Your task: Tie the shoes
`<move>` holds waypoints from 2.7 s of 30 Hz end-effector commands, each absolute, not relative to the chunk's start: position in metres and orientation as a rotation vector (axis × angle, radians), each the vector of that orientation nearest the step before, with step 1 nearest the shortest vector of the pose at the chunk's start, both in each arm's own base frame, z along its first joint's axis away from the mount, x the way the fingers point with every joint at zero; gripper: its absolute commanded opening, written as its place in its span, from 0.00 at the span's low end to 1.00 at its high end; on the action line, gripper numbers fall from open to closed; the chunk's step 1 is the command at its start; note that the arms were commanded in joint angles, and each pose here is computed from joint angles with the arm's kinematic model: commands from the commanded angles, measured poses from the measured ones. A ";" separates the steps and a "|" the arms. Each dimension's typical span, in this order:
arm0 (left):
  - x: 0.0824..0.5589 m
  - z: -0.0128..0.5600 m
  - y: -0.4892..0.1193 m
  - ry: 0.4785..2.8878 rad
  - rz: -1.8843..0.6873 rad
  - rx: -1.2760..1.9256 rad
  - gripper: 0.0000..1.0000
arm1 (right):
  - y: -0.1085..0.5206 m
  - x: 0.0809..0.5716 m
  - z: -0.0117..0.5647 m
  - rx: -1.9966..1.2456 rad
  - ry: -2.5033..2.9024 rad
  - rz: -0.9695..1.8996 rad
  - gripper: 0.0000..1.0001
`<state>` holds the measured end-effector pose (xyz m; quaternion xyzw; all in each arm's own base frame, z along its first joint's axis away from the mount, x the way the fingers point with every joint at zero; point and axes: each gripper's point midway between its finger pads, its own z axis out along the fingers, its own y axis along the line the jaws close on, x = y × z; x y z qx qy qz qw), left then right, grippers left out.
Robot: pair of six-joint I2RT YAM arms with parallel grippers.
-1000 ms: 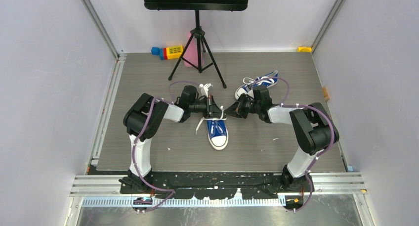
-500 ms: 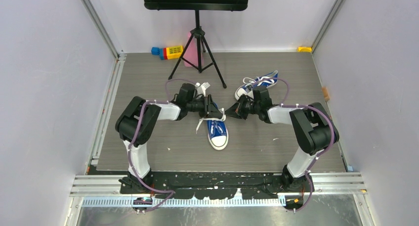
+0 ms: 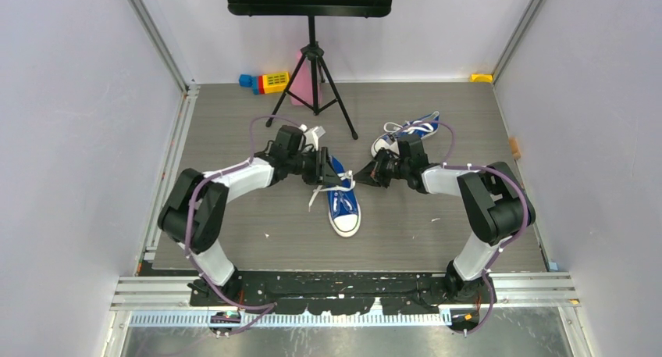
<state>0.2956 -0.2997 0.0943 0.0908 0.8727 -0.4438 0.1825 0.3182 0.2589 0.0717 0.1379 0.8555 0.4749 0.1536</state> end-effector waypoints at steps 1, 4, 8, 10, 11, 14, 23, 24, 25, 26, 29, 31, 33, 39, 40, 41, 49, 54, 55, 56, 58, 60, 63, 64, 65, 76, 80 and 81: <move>0.299 0.132 -0.291 2.407 -1.116 0.329 0.40 | 0.265 0.326 0.096 0.313 2.386 1.384 0.00; 0.302 0.140 -0.290 2.395 -0.967 0.385 0.45 | 0.266 0.325 0.098 0.302 2.385 1.384 0.00; 0.306 0.149 -0.303 2.378 -0.801 0.475 0.50 | 0.267 0.326 0.100 0.296 2.383 1.387 0.00; 0.307 0.148 -0.309 2.379 -0.716 0.516 0.52 | 0.268 0.326 0.100 0.292 2.383 1.386 0.00; 0.308 0.144 -0.312 2.386 -0.675 0.537 0.52 | 0.268 0.326 0.100 0.292 2.383 1.386 0.00; 0.309 0.141 -0.321 2.390 -0.617 0.574 0.53 | 0.269 0.325 0.100 0.290 2.386 1.386 0.00; 0.318 0.132 -0.330 2.415 -0.533 0.581 0.53 | 0.269 0.325 0.102 0.284 2.382 1.389 0.00; 0.318 0.131 -0.330 2.416 -0.529 0.583 0.53 | 0.269 0.325 0.102 0.284 2.382 1.390 0.00; 0.319 0.130 -0.331 2.417 -0.527 0.585 0.53 | 0.269 0.325 0.102 0.285 2.382 1.390 0.00; 0.319 0.130 -0.332 2.416 -0.526 0.586 0.53 | 0.269 0.325 0.101 0.283 2.383 1.391 0.00; 0.321 0.127 -0.333 2.420 -0.526 0.586 0.48 | 0.270 0.326 0.101 0.284 2.383 1.391 0.00; 0.321 0.126 -0.336 2.422 -0.537 0.591 0.46 | 0.269 0.325 0.101 0.284 2.384 1.391 0.00; 0.321 0.126 -0.339 2.424 -0.554 0.596 0.42 | 0.270 0.326 0.101 0.285 2.382 1.392 0.00; 0.320 0.123 -0.339 2.443 -0.548 0.602 0.34 | 0.272 0.327 0.106 0.284 2.367 1.406 0.00; 0.320 0.122 -0.338 2.446 -0.542 0.600 0.34 | 0.273 0.327 0.107 0.282 2.365 1.407 0.00; 0.320 0.121 -0.338 2.449 -0.540 0.600 0.33 | 0.273 0.327 0.108 0.282 2.363 1.408 0.00; 0.316 0.127 -0.331 2.454 -0.528 0.600 0.00 | 0.279 0.327 0.112 0.281 2.342 1.424 0.00; 0.310 0.138 -0.322 2.449 -0.601 0.586 0.00 | 0.293 0.331 0.129 0.287 2.278 1.499 0.00; 0.309 0.140 -0.320 2.447 -0.625 0.580 0.00 | 0.297 0.332 0.134 0.282 2.263 1.514 0.00; 0.309 0.142 -0.317 2.446 -0.639 0.568 0.00 | 0.301 0.333 0.138 0.277 2.254 1.524 0.00; 0.310 0.145 -0.310 2.443 -0.663 0.538 0.00 | 0.309 0.333 0.145 0.264 2.242 1.536 0.00; 0.310 0.147 -0.301 2.440 -0.693 0.501 0.00 | 0.315 0.333 0.150 0.265 2.229 1.543 0.00; 0.309 0.151 -0.292 2.425 -0.757 0.456 0.00 | 0.318 0.332 0.153 0.290 2.210 1.558 0.00; 0.309 0.151 -0.291 2.420 -0.776 0.444 0.00 | 0.318 0.332 0.153 0.303 2.204 1.560 0.00; 0.308 0.150 -0.289 2.421 -0.794 0.437 0.00 | 0.317 0.332 0.151 0.315 2.206 1.554 0.00; 0.288 0.124 -0.298 2.437 -0.948 0.459 0.00 | 0.295 0.321 0.108 0.396 2.276 1.394 0.00; 0.282 0.117 -0.295 2.446 -0.954 0.461 0.00 | 0.285 0.317 0.101 0.385 2.295 1.316 0.00; 0.281 0.115 -0.295 2.448 -0.953 0.463 0.00 | 0.282 0.314 0.097 0.388 2.309 1.291 0.00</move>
